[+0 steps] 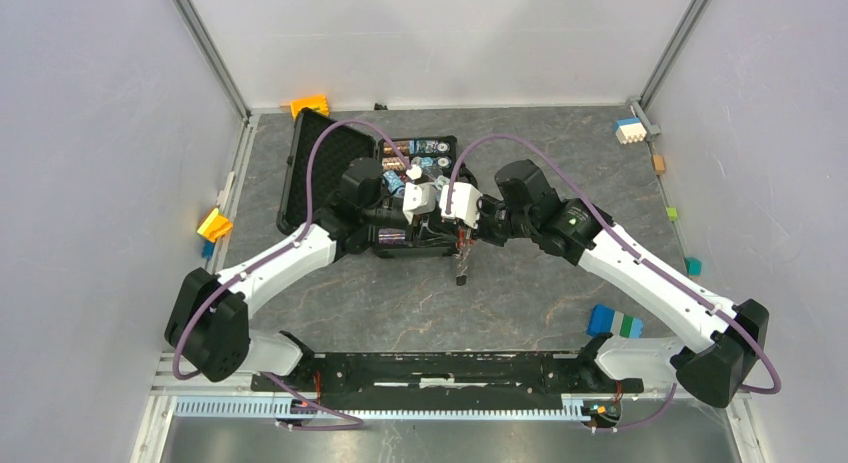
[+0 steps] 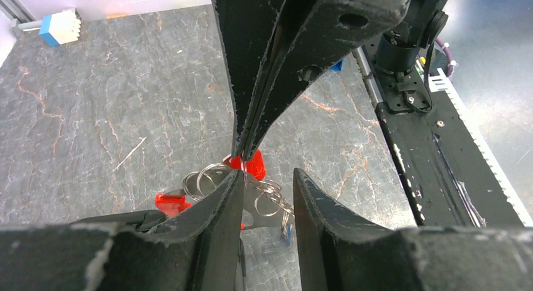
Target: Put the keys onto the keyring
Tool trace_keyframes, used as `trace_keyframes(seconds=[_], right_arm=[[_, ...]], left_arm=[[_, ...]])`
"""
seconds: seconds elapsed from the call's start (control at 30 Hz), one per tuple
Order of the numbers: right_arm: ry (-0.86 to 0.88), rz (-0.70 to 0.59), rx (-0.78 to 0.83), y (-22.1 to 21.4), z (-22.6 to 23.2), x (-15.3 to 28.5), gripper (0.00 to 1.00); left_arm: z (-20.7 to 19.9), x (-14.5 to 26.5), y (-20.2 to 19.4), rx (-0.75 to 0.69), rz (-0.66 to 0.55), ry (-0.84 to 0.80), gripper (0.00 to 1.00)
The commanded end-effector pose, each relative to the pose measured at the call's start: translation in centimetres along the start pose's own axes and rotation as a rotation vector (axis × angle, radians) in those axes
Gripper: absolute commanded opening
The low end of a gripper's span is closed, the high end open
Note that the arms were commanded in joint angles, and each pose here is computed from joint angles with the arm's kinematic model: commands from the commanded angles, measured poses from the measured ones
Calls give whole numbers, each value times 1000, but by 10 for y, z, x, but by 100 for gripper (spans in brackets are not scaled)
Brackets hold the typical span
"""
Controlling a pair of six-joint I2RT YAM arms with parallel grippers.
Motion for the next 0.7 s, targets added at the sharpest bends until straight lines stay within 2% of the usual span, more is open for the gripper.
trace_keyframes(seconds=[0.0, 0.67], right_arm=[[-10, -115, 12, 21, -4, 10, 0], [-23, -115, 8, 17, -4, 13, 0]], left_arm=[[9, -5, 10, -33, -49, 25, 41], [6, -6, 3, -12, -68, 13, 38]])
Point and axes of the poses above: each gripper's point midway between its finger pads, its own x axis back along the fingers, its own z axis along the line the jaws close on, y = z × x, the point moved 10 cm from there along x, back along the fingers, and after that the axes turned 7 degrees about -x, right-handed, at the moved point
